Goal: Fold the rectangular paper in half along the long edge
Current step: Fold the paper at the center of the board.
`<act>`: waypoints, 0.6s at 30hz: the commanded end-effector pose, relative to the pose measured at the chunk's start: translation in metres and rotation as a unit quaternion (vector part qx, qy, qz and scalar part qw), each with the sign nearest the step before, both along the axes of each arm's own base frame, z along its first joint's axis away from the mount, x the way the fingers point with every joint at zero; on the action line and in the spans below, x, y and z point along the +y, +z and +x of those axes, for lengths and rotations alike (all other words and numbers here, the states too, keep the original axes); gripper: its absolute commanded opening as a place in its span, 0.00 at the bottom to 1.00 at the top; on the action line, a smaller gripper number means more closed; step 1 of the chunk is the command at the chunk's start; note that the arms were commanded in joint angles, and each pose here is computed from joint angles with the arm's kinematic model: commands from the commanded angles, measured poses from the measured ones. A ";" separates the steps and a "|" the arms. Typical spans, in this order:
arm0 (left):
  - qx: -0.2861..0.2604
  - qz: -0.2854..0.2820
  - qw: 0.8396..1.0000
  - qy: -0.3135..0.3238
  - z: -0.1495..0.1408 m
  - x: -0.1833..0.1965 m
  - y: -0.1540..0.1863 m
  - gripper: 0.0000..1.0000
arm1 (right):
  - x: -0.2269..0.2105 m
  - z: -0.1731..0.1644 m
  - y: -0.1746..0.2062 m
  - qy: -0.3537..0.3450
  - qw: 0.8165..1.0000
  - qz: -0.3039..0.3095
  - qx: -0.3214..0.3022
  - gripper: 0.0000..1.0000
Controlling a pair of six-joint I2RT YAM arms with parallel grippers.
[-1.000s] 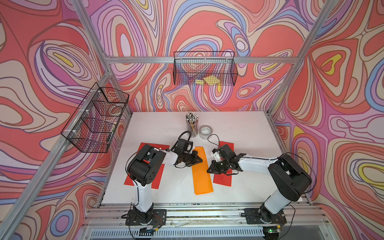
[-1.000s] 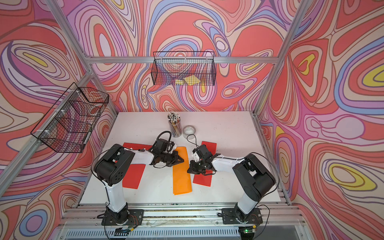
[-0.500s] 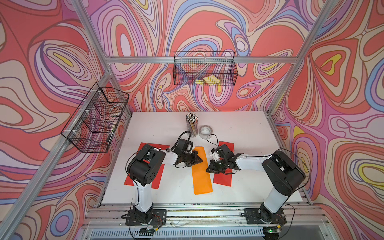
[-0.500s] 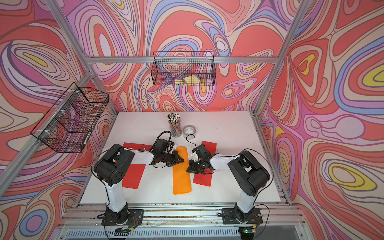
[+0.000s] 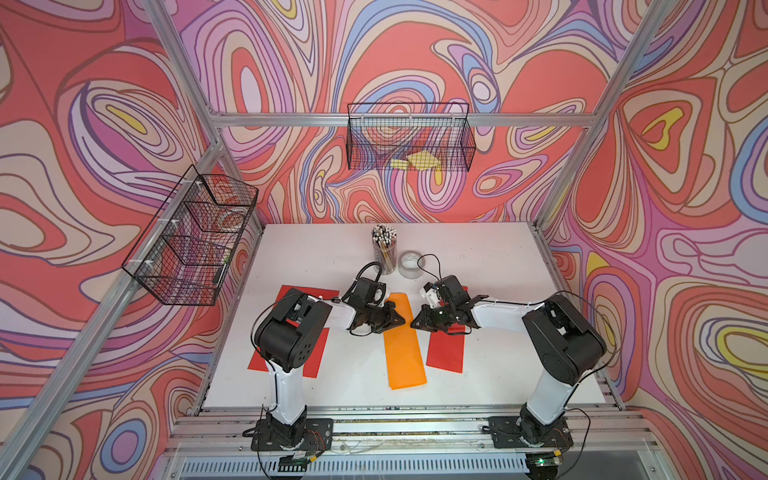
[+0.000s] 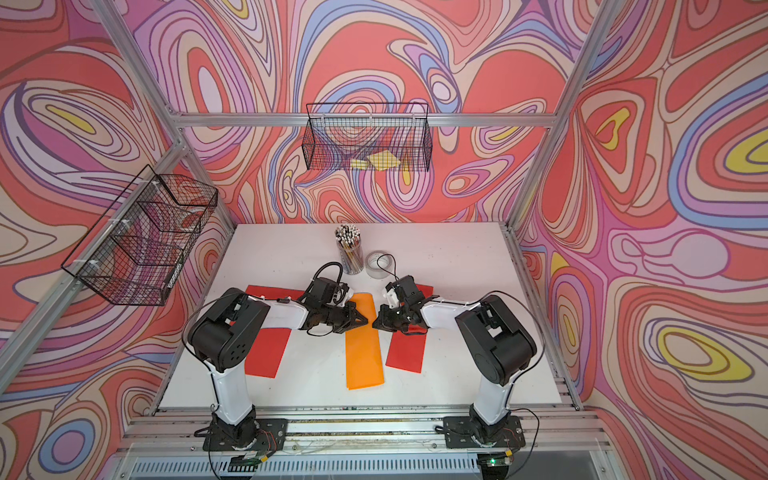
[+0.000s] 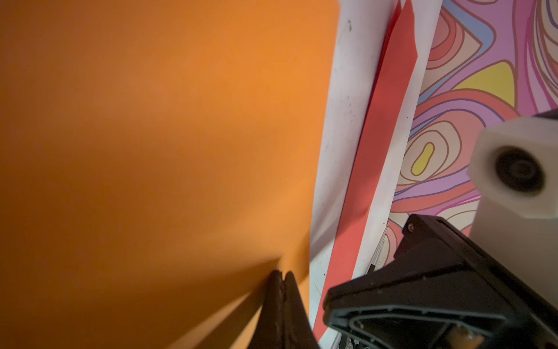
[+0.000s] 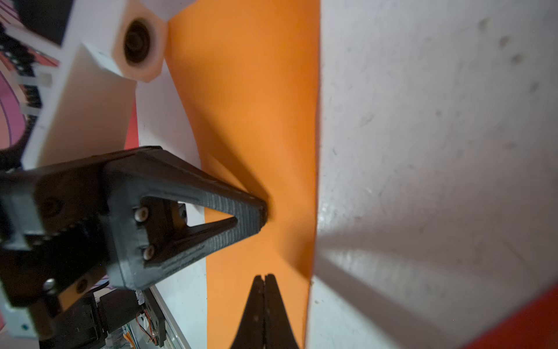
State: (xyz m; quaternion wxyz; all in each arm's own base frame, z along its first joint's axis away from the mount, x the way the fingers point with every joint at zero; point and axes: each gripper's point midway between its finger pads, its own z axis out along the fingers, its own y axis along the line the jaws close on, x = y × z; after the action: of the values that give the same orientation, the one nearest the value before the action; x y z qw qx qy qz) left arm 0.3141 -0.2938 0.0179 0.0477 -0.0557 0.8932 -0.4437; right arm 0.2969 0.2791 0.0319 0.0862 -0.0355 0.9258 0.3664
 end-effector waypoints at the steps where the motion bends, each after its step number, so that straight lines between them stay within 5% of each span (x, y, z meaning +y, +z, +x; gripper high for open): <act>1: 0.040 0.045 0.998 0.004 -0.019 0.013 -0.028 0.00 | -0.004 -0.010 -0.012 0.010 1.000 -0.010 0.016 0.00; 18: 0.042 0.047 0.998 0.005 -0.018 0.014 -0.031 0.00 | -0.022 -0.043 -0.024 0.005 0.999 -0.020 0.047 0.00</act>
State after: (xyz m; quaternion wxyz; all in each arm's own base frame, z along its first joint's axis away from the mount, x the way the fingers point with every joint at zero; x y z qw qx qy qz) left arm 0.3140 -0.2938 0.0179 0.0489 -0.0526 0.8934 -0.4436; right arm 0.2732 0.2692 0.0173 0.0646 -0.0324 0.9267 0.3688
